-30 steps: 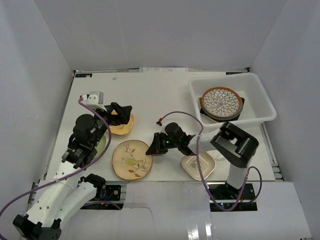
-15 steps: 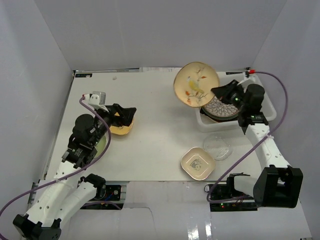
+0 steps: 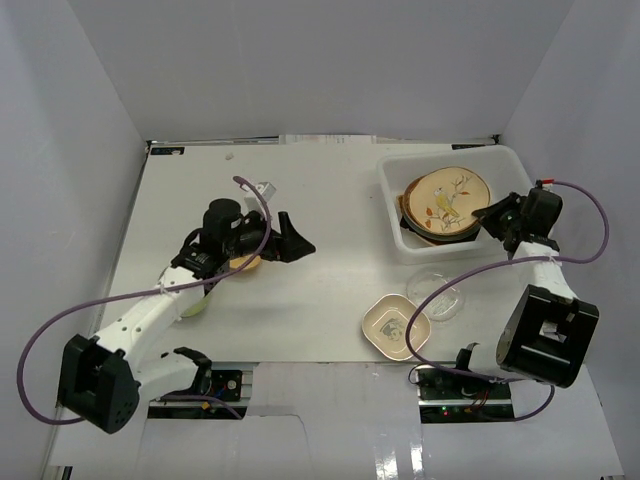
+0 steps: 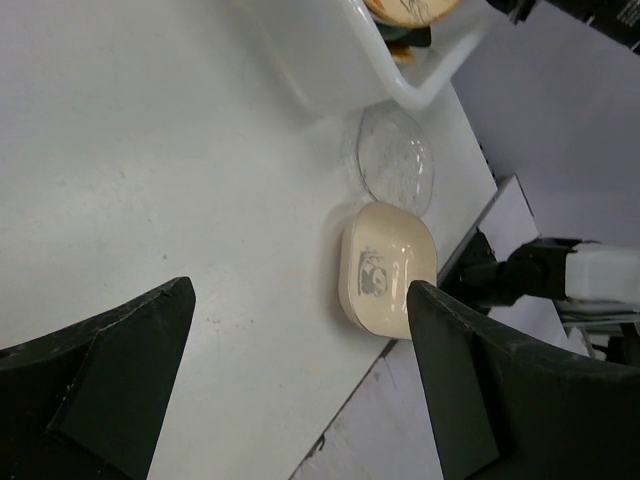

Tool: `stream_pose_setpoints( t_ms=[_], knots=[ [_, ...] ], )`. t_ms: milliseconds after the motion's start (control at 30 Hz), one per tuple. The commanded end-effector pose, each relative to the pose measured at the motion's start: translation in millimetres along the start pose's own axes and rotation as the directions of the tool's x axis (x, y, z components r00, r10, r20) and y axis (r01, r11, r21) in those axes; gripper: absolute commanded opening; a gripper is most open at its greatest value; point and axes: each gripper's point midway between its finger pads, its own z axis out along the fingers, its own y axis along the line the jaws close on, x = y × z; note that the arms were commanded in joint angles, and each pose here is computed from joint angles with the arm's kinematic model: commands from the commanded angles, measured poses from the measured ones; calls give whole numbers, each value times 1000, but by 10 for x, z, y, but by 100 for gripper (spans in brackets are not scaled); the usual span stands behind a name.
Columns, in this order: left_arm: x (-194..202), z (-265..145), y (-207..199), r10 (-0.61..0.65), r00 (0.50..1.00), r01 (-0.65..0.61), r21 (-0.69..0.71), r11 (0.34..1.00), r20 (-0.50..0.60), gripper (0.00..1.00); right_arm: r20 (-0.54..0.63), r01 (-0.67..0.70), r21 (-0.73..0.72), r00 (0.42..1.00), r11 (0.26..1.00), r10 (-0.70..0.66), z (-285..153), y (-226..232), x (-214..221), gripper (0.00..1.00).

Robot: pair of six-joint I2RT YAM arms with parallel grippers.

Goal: Place the plates into the plastic bin on the countertop

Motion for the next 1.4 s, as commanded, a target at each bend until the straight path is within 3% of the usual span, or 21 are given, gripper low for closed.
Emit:
stream_pose_setpoints(
  t_ms=[0,67,133,167,233,267,367,433,733,900,1067,1100,1200,1367],
  knots=[
    [105,60,-374,-30,994,46,157,987,-104,98,74,55,-157,996,986,-44,16,380,-308,8],
    [304,197,-378,-51,986,72,131,989,-158,98,72,42,-156,997,987,-31,61,361,-306,8],
    [584,320,-492,-51,973,81,123,989,-226,98,55,33,-143,998,989,-26,95,325,-279,17],
    [723,446,-409,-64,966,84,67,994,-251,98,39,29,-129,999,991,-24,116,284,-245,38],
    [1031,575,-549,-40,946,64,66,996,-320,98,42,35,-97,999,995,-31,122,221,-236,58],
    [1130,638,-550,-34,939,54,51,997,-342,98,47,43,-83,998,996,-39,112,196,-240,73],
    [1377,865,-529,-3,923,3,0,1000,-386,98,99,87,-36,992,996,-84,-17,177,-333,92],
    [1449,1004,-515,13,919,-26,-26,999,-393,98,123,103,-19,987,995,-99,-94,183,-353,98],
    [1869,1424,-510,77,872,-110,-42,993,-483,94,193,147,-63,972,987,-132,-610,337,-60,94],
    [2022,1470,-393,114,856,-173,-70,982,-505,72,127,172,-106,979,979,-159,-787,341,527,85],
    [2065,1385,-265,133,850,-209,-95,973,-509,47,55,163,-73,986,984,-159,-870,63,989,77],
    [2057,1377,-267,131,853,-205,-94,974,-505,29,32,149,-49,989,988,-147,-876,-30,1077,76],
    [2117,1302,-180,115,855,-202,-120,972,-506,0,13,109,24,994,994,-109,-880,-263,1230,73],
    [1919,1107,-258,128,889,-201,-122,972,-440,0,33,63,204,997,977,-71,-958,-603,1240,75]
  ],
)
